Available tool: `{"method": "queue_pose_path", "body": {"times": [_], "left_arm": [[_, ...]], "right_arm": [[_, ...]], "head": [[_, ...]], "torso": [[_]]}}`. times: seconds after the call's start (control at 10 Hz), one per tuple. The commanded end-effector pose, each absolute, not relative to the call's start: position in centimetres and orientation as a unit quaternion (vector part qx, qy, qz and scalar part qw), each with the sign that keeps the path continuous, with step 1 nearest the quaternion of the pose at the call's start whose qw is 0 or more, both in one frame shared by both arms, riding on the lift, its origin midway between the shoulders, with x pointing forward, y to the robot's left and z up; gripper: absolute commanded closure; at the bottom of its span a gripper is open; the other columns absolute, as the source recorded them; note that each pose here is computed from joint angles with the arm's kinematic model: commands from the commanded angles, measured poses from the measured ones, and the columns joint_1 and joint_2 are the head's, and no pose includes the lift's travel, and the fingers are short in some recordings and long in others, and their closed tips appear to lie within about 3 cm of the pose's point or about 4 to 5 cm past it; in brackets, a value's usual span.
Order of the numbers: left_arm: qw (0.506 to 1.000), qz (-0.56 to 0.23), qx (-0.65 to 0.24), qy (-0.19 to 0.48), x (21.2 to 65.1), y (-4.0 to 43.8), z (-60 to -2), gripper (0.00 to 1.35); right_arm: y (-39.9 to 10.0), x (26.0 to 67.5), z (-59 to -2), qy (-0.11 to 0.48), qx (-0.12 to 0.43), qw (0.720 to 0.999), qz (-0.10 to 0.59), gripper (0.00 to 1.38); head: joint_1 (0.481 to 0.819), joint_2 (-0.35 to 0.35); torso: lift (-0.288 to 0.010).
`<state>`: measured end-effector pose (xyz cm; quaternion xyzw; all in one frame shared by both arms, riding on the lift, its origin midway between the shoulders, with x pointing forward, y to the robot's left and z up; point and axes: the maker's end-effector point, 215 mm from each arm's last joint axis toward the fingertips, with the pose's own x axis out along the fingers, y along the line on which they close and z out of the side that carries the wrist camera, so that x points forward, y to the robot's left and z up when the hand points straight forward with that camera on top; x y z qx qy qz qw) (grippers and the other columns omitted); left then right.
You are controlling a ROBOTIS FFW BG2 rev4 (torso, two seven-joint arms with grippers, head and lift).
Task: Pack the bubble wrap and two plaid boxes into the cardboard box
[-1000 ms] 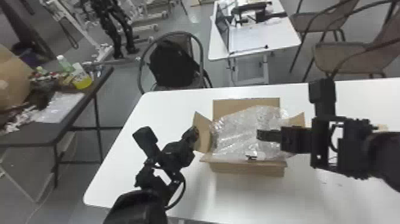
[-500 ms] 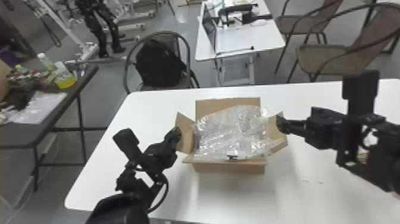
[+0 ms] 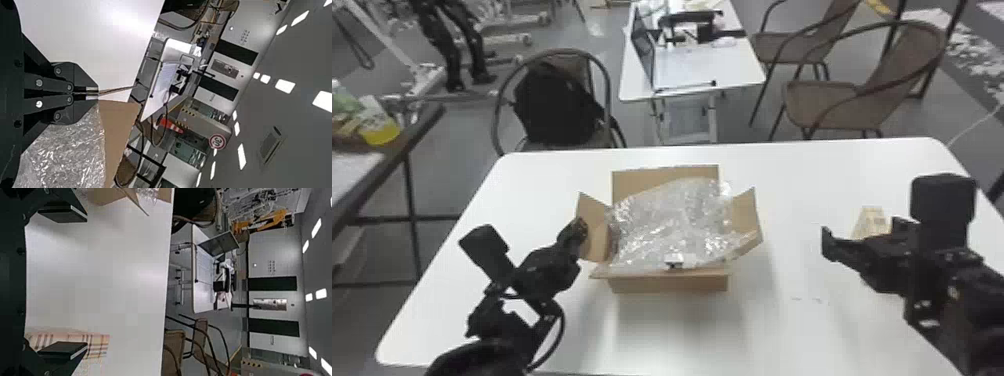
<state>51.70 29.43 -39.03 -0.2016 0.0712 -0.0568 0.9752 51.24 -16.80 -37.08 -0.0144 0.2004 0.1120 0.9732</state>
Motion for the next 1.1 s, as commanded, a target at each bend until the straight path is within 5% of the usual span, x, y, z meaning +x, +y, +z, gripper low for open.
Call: {"method": "queue_pose_path", "body": {"times": [0.0, 1.0], "left_arm": [[0.975, -0.053, -0.204, 0.072, 51.5, 29.8, -39.2, 1.21], [0.974, -0.053, -0.208, 0.075, 51.3, 29.7, -39.5, 1.21]], "right_arm": [[-19.2, 50.8, -37.9, 0.207, -0.023, 0.975, 0.074, 0.15], [-23.7, 53.7, -46.0, 0.278, -0.012, 0.96, 0.025, 0.17]], "head": [[0.695, 0.141], [0.695, 0.068]], "torso": [[-0.087], [-0.087]]}}
